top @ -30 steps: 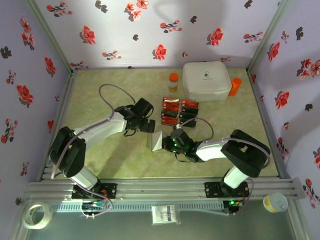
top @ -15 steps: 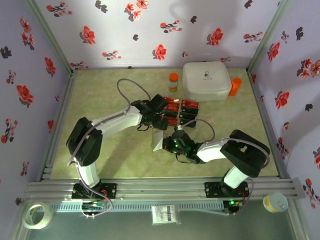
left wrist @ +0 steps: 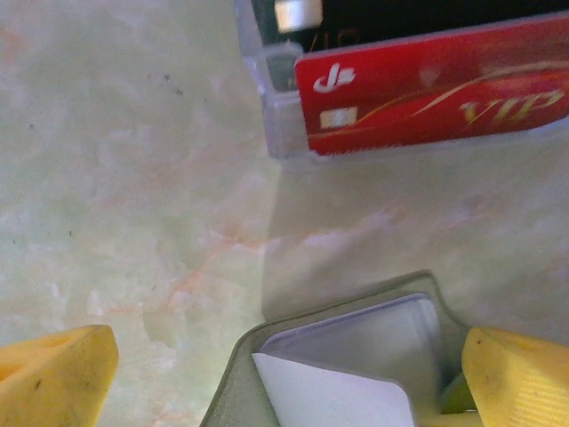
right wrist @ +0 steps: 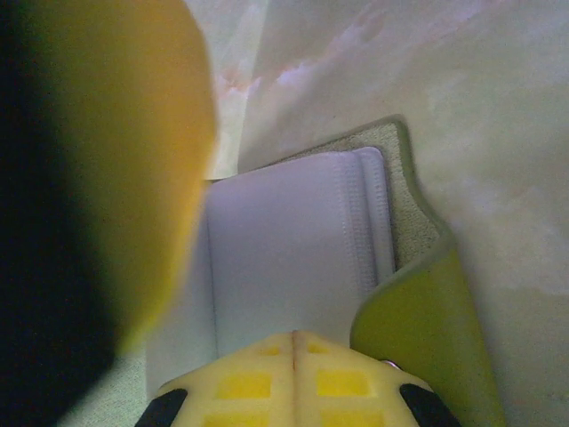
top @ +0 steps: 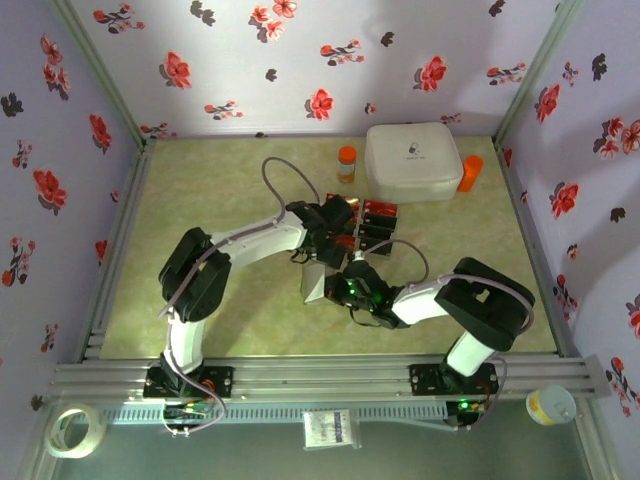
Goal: Put the credit cards into the card holder
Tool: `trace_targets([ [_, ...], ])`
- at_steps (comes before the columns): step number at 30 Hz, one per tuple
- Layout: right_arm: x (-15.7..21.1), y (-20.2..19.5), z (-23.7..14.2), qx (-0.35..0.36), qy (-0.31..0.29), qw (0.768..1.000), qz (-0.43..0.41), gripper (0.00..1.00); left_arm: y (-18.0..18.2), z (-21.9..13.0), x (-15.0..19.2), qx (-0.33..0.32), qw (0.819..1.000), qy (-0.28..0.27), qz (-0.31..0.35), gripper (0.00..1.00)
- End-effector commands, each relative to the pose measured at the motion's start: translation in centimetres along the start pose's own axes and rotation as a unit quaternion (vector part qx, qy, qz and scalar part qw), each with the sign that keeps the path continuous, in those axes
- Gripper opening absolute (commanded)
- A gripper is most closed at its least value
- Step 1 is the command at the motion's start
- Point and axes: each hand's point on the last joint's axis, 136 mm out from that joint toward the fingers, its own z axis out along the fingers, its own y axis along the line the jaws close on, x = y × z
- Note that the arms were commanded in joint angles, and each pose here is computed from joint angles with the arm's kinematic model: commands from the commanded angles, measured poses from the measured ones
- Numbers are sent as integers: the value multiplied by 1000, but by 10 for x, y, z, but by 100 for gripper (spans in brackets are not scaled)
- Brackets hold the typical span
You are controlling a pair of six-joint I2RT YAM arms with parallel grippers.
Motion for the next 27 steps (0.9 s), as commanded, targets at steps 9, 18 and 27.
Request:
trace_targets([
  [9,9,-29,1,40,3,999,16,0,30,-3,19,-80,996,16,36,100],
  [18,8,-35,-2,47,-3,999,24,0,60,-14,34,-102,994,16,31,100],
  [27,8,-34,-4,48,-7,998,28,0,77,-8,66,-121,990,56,55,100],
])
